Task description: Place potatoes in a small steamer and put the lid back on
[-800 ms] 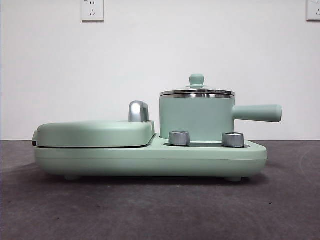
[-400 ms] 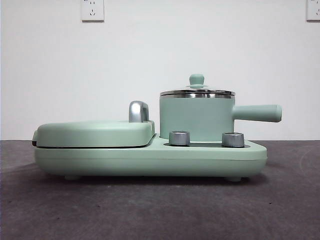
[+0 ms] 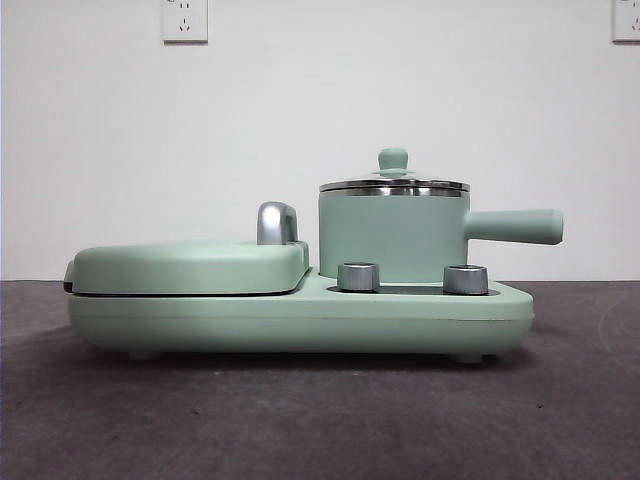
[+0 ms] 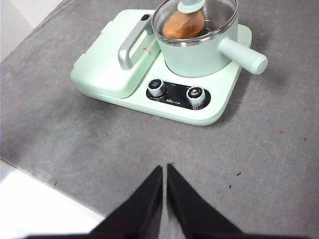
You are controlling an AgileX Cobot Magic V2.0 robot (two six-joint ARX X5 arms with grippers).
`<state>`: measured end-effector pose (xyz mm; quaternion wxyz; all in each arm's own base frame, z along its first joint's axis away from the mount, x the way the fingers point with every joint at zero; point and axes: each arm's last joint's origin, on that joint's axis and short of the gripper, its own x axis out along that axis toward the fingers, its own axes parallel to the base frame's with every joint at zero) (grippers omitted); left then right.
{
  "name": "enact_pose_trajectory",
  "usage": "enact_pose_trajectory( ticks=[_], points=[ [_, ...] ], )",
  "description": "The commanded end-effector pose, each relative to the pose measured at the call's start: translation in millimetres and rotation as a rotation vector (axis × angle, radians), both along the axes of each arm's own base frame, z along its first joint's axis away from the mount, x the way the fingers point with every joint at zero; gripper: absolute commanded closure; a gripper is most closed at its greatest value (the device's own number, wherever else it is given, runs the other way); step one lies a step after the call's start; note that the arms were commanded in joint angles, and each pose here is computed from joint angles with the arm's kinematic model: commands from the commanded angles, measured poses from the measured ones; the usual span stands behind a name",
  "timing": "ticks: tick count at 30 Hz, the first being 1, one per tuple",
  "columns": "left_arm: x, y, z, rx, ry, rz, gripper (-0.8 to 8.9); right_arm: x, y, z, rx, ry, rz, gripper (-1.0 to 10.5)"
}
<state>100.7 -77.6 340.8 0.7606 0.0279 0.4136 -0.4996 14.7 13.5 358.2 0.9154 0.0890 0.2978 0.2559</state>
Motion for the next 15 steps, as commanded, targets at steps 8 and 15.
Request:
enact_pose_trajectory(
  ticks=[8,15],
  points=[
    [-8,19,28,-0.254,-0.621,0.112,8.06,0,0,2,0.011,-0.008,-0.001,9.4],
    [-6,47,-34,-0.139,-0.715,0.549,8.06,0,0,2,0.012,-0.008,-0.001,9.4]
  ],
)
